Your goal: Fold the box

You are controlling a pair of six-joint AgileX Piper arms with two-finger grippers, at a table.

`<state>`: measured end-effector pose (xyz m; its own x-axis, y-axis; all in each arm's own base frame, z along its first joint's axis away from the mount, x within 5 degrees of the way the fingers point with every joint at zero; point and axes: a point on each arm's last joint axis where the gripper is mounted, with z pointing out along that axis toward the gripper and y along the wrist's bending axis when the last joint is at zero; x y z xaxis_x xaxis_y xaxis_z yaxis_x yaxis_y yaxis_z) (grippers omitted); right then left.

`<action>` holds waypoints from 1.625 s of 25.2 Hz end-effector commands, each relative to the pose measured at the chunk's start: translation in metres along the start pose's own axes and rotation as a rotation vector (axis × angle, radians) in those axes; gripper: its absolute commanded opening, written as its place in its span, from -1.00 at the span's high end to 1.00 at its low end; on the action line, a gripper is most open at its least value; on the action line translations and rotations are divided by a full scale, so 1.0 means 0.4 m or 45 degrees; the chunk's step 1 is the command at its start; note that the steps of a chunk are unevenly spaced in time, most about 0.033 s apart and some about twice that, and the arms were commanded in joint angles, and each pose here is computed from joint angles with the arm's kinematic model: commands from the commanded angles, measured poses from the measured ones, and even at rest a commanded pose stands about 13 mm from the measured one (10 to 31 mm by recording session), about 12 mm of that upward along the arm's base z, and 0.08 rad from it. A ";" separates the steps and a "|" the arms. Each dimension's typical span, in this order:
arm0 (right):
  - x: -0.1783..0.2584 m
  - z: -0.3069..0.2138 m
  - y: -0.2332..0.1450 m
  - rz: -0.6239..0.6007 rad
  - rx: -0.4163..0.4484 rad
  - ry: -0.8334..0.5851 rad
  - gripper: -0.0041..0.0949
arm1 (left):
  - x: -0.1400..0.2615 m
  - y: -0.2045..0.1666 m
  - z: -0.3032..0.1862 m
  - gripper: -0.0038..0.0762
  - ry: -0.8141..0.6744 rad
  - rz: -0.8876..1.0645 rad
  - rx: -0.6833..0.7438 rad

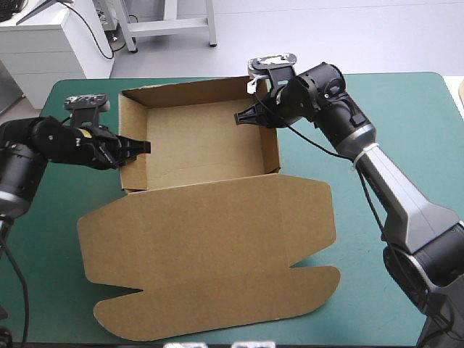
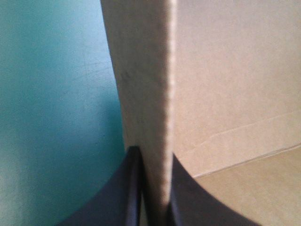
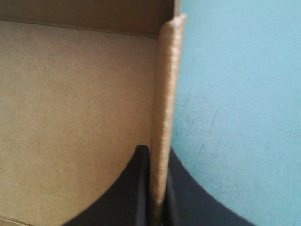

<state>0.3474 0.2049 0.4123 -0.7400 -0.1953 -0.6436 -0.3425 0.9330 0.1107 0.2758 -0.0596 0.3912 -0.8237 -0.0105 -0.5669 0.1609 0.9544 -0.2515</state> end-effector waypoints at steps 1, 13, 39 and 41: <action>-0.010 -0.076 -0.034 -0.001 0.004 -0.035 0.95 | -0.062 -0.072 -0.008 0.92 -0.157 0.064 0.077; 0.046 0.106 -0.116 0.183 -0.029 0.268 0.95 | -0.090 -0.105 0.236 0.92 0.140 0.120 -0.007; 0.048 0.218 -0.154 0.097 0.165 0.340 -0.02 | -0.094 -0.086 0.373 -0.03 0.417 0.217 -0.041; 0.038 0.207 -0.153 0.097 0.161 0.314 -0.02 | -0.105 -0.088 0.355 -0.21 0.419 0.235 -0.061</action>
<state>0.4140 0.1759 0.2921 -0.9247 -0.1783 -0.3364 -0.2058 0.9774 0.0477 0.3894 -0.1353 0.2733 -0.9409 0.2503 -0.2281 0.2841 0.9500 -0.1294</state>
